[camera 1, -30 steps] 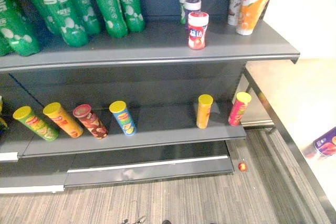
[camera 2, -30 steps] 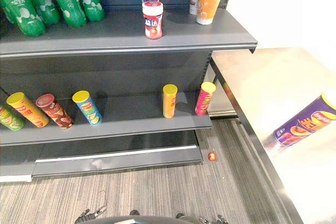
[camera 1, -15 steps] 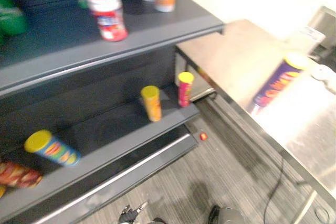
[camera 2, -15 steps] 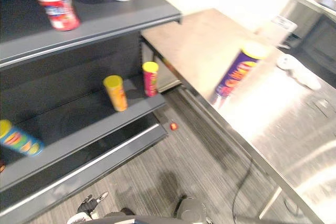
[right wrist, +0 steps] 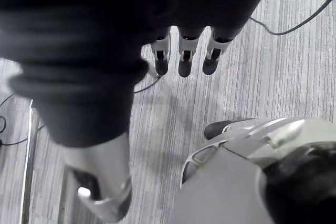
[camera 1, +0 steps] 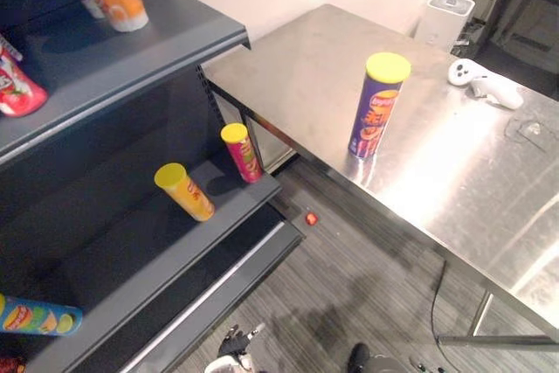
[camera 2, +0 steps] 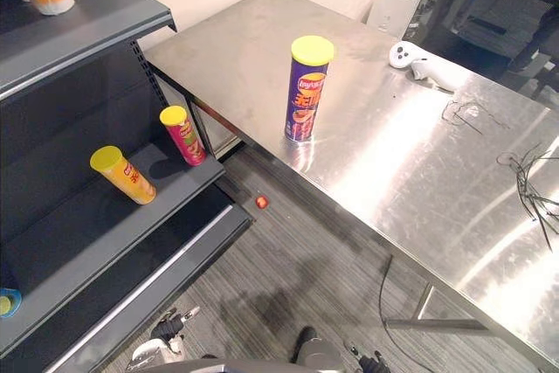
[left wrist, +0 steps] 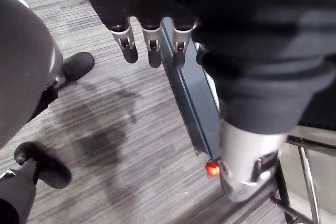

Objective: Put the gum and the chips on the shelf.

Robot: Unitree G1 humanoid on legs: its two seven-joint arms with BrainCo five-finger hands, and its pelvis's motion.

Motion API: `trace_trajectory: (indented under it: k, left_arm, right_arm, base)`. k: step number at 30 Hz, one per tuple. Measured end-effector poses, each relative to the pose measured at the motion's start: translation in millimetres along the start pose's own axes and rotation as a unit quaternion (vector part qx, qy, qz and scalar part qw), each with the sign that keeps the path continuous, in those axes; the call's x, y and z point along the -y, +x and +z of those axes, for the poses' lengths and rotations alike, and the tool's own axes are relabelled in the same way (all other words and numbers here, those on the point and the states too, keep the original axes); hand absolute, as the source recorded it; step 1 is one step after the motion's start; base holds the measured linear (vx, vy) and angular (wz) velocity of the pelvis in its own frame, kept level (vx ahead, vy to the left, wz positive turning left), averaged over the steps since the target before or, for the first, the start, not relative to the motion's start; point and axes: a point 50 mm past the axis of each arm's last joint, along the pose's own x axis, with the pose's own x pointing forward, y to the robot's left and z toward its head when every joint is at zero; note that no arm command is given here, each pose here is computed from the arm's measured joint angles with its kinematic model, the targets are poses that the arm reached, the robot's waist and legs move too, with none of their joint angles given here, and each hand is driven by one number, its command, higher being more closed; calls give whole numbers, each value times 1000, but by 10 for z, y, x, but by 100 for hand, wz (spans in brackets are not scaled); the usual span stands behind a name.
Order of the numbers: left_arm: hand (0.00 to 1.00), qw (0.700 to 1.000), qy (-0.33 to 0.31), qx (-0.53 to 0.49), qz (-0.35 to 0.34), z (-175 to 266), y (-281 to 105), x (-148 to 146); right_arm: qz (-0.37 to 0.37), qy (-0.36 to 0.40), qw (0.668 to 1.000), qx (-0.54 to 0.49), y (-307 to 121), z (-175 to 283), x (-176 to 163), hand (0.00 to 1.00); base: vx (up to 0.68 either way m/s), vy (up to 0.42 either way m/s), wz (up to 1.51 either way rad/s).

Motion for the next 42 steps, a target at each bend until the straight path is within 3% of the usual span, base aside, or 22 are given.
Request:
trace_trajectory:
  k: [6, 16, 26, 31, 34, 38, 42]
  left_arm:
    - [0, 998, -60, 13, 20, 27, -10, -81]
    - [0, 997, -73, 14, 4, -19, -25, 24]
    - [0, 997, -71, 2, 22, -120, -57, -93]
    - [0, 994, -100, -6, 38, -200, -85, -145]
    - [0, 993, -103, -10, 52, -252, -110, -219]
    - [0, 992, -109, -16, 66, -313, -141, -295]
    - [0, 992, -109, -21, 65, -320, -142, -295]
  right_arm:
    - [4, -4, 1000, 8, 8, 43, -36, 0]
    - [26, -22, 999, 40, 47, 240, -147, 0]
    - [9, 46, 999, 14, 3, 31, -85, 0]
    - [-60, 159, 985, 31, 1, 103, 244, 0]
    - [-109, 221, 965, 87, -12, 383, 543, 0]
    - [-173, 310, 912, 207, -137, 994, 1003, 0]
    - [-206, 311, 877, 304, -358, 1481, 1244, 0]
  base:
    - [-42, -139, -42]
    - [73, 120, -82]
    - [78, 162, -34]
    - [-9, -22, -22]
    - [-41, -17, -28]
    - [-34, -18, -21]
    - [-20, -21, -11]
